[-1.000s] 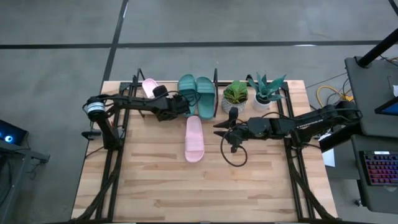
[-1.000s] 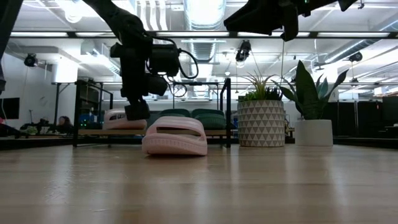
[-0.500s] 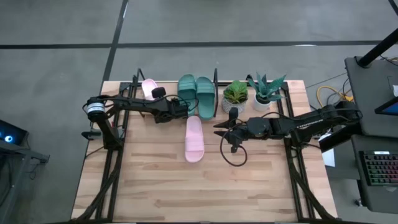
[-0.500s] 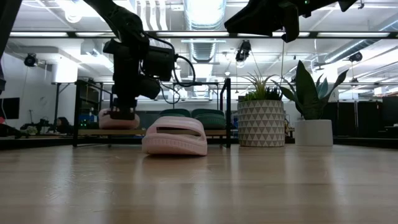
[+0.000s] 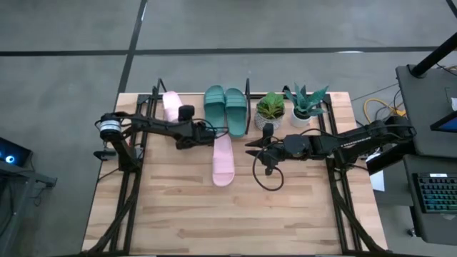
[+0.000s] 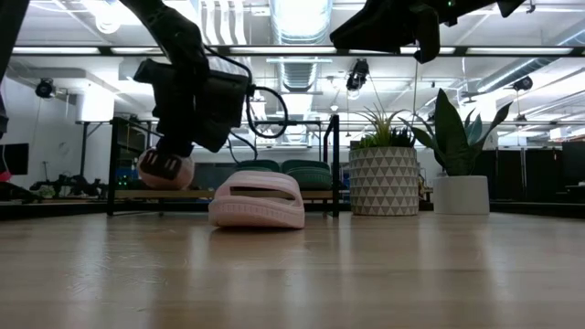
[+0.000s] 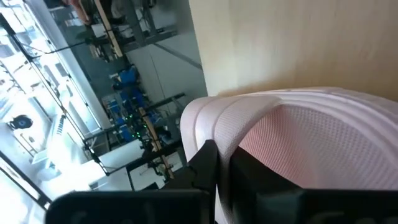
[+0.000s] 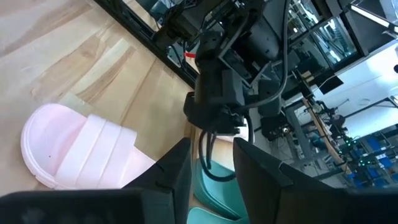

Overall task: Pick and place slides into the shelf
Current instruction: Put the left pink slide into the shelf

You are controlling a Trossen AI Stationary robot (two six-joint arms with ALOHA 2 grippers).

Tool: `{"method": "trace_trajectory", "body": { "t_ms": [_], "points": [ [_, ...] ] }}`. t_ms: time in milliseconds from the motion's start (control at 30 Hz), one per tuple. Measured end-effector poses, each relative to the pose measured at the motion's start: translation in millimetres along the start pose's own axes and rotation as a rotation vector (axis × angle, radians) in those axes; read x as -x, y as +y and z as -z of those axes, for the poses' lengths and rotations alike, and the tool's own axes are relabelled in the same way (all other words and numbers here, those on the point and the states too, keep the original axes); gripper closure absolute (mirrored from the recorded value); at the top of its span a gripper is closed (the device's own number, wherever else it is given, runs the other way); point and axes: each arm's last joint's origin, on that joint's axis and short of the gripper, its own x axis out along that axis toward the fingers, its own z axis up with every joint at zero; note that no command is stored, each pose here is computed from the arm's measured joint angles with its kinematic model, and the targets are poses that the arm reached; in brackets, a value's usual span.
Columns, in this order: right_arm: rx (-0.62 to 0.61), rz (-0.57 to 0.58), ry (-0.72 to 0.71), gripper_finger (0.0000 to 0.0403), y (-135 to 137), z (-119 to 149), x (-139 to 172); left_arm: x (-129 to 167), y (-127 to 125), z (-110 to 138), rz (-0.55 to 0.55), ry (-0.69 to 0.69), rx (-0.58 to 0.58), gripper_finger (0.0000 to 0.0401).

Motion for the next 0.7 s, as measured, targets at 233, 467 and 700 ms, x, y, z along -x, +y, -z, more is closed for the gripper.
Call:
{"method": "trace_trajectory", "body": {
  "t_ms": [233, 467, 700],
  "points": [
    [-0.003, 0.011, 0.012, 0.0298, -3, 3, -1, 10, 9, 2, -0.043, -0.035, 0.044, 0.0397],
    [-0.009, 0.013, 0.026, 0.0299, -5, 6, -2, 15, 22, 17, -0.156, -0.035, 0.079, 0.0397],
    [-0.008, 0.006, 0.035, 0.0302, -5, 7, -2, 11, 11, 28, -0.133, -0.115, 0.009, 0.04]
  ]
}}
